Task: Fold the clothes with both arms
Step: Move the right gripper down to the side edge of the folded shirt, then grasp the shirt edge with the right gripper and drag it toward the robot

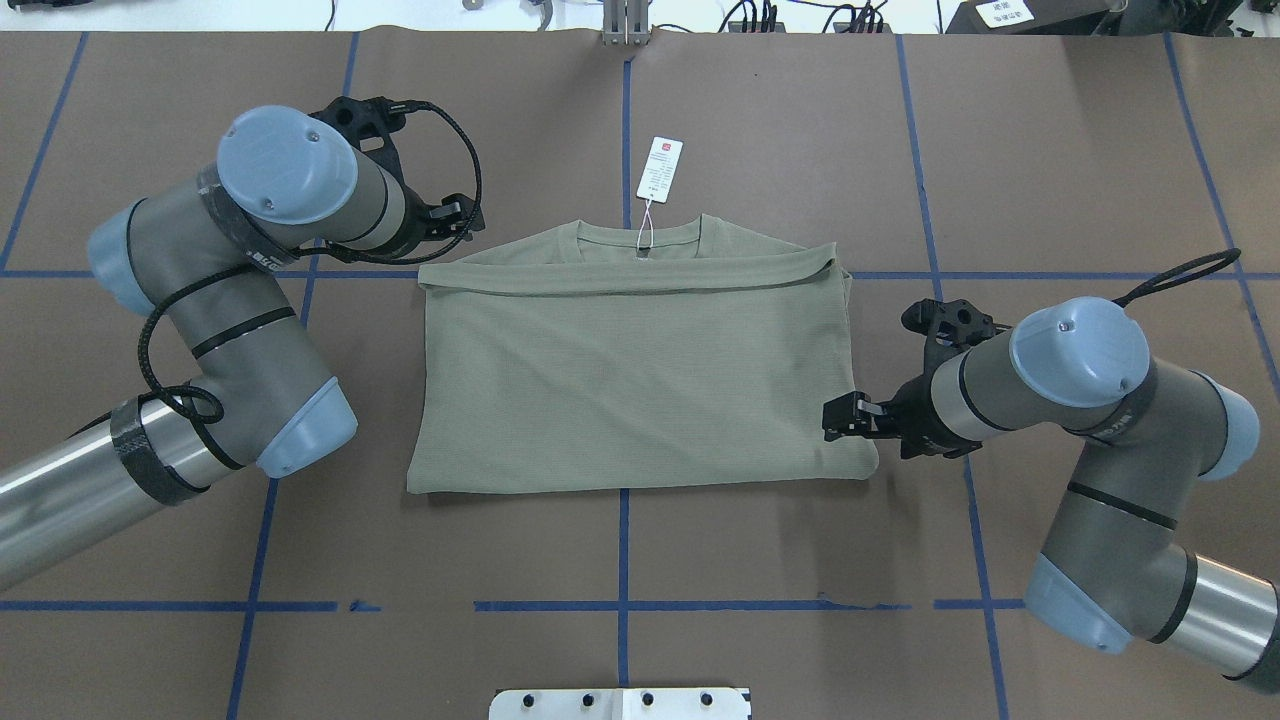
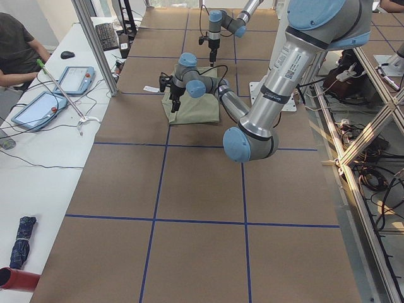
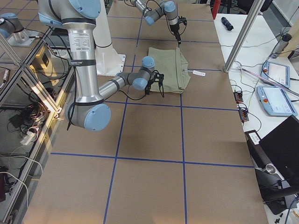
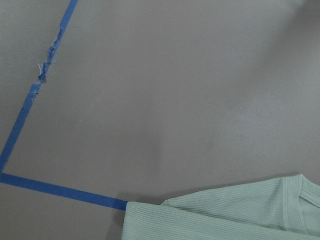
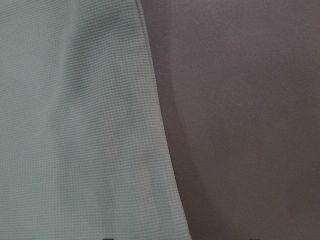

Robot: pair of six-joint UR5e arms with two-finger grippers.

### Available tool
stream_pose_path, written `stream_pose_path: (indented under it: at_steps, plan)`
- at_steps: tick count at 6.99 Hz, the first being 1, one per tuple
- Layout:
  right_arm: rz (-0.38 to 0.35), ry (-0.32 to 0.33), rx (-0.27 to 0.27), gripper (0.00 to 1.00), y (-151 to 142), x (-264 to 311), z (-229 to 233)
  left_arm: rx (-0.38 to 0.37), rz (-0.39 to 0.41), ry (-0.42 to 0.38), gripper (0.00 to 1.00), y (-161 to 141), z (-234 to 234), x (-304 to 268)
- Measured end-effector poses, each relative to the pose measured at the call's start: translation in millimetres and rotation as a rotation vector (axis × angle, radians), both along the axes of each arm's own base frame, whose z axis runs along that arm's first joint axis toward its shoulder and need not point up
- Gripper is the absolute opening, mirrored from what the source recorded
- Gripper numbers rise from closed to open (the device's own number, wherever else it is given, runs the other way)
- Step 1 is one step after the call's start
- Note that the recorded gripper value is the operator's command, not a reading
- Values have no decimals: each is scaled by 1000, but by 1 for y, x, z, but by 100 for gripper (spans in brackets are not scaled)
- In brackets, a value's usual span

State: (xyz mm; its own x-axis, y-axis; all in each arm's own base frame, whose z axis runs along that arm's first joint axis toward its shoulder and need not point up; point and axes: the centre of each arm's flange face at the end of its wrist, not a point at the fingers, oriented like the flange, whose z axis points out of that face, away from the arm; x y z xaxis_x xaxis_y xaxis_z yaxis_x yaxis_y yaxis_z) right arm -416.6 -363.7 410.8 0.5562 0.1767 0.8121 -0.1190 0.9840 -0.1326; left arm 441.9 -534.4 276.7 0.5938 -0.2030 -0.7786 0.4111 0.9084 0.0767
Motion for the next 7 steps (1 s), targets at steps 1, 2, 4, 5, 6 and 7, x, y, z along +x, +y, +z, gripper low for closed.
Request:
stream_pose_path:
  at_steps: [1, 2, 4, 5, 6, 7]
  plan:
    - [-4, -1, -1, 0, 1, -1, 0, 0, 1, -1, 100, 0, 1, 0]
    - [-9, -1, -1, 0, 3, -3, -1, 0, 1, -4, 100, 0, 2, 0]
    - [-27, 2, -2, 0, 10, -11, -1, 3, 2, -5, 100, 1, 3, 1]
    - [-30, 3, -4, 0, 11, -10, 0, 4, 4, -4, 100, 2, 2, 2]
    - [-32, 1, -4, 0, 12, -8, -1, 5, 5, -3, 100, 2, 2, 3]
    - [-41, 0, -6, 0, 19, -1, 1, 6, 5, -3, 100, 3, 1, 3]
